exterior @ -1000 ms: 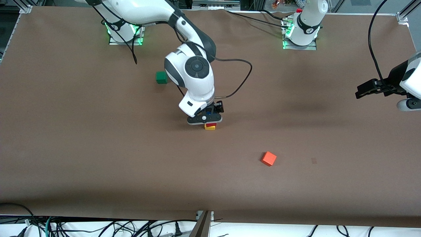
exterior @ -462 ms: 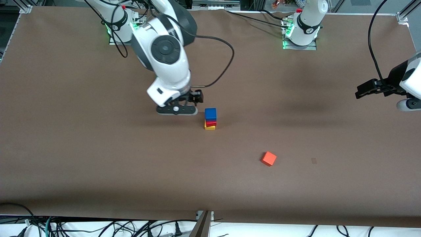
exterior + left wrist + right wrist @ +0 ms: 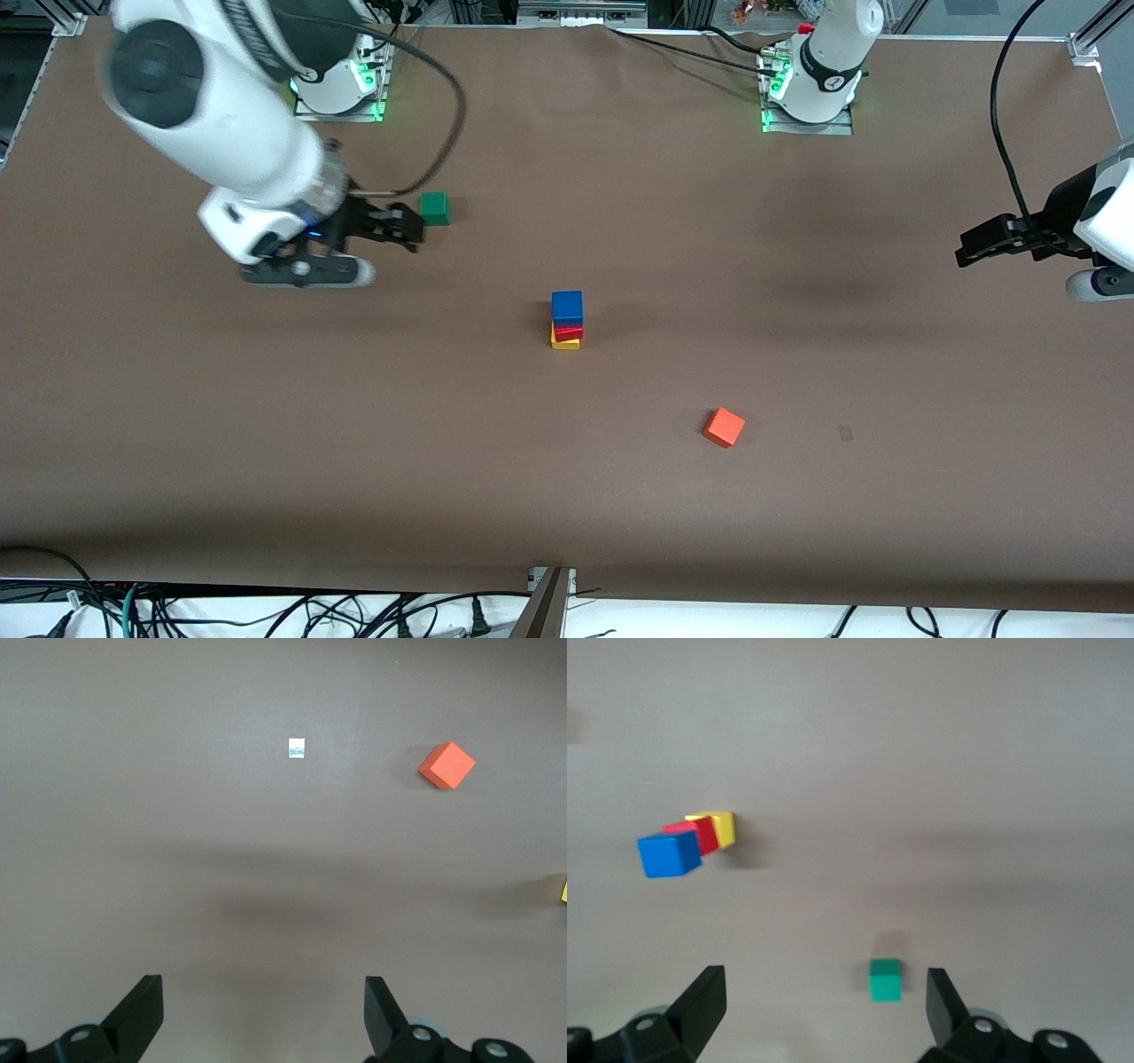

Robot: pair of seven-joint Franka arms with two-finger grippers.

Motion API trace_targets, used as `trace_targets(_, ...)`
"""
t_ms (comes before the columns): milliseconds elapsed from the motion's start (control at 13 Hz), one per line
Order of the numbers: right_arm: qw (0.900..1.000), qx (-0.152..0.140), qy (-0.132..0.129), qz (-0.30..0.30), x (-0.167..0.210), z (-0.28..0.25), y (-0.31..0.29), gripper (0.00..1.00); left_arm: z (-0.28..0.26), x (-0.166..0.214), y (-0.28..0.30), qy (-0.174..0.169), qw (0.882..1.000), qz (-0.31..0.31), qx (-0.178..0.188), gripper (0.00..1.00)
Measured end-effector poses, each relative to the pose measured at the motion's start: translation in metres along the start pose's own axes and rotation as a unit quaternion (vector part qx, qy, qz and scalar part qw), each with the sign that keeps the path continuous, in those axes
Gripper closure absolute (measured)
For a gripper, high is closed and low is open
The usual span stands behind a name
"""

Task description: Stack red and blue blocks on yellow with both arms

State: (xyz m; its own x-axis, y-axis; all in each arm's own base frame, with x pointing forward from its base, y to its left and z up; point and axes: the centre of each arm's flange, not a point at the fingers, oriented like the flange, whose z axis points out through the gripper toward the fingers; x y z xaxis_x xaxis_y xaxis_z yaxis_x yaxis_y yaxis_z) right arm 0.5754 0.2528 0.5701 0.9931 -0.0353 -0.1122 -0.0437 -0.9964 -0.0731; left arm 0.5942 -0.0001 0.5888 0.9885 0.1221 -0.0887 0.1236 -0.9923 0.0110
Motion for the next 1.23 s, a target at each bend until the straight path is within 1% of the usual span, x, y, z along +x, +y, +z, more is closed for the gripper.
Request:
trace_targets(231, 1.000, 0.004, -0.010, -0.002, -0.032, -0.013, 0.048, 0.00, 0.000, 0.000, 0.000, 0.001, 1.000, 0.000, 0.000, 0.00)
trace_targets(385, 1.000, -0.001, -0.008, -0.011, -0.046, -0.020, 0.086, 0.00, -0.001, 0.001, 0.000, 0.004, 1.000, 0.000, -0.001, 0.00)
trace_targets(538, 1.000, -0.009, -0.004, -0.026, -0.050, -0.024, 0.118, 0.00, -0.001, 0.001, 0.000, 0.005, 1.000, 0.000, -0.001, 0.00)
trace_targets(769, 1.000, -0.012, -0.007, -0.018, -0.045, -0.018, 0.141, 0.00, -0.001, 0.001, 0.000, 0.005, 1.000, 0.000, -0.001, 0.00)
trace_targets(1000, 1.000, -0.026, 0.007, -0.016, -0.042, -0.021, 0.149, 0.00, -0.001, 0.001, 0.000, 0.005, 1.000, 0.000, -0.001, 0.00)
trace_targets(1231, 0.998, -0.045, 0.030, -0.021, -0.038, -0.026, 0.150, 0.00, -0.001, 0.001, 0.000, 0.005, 1.000, 0.000, -0.001, 0.00)
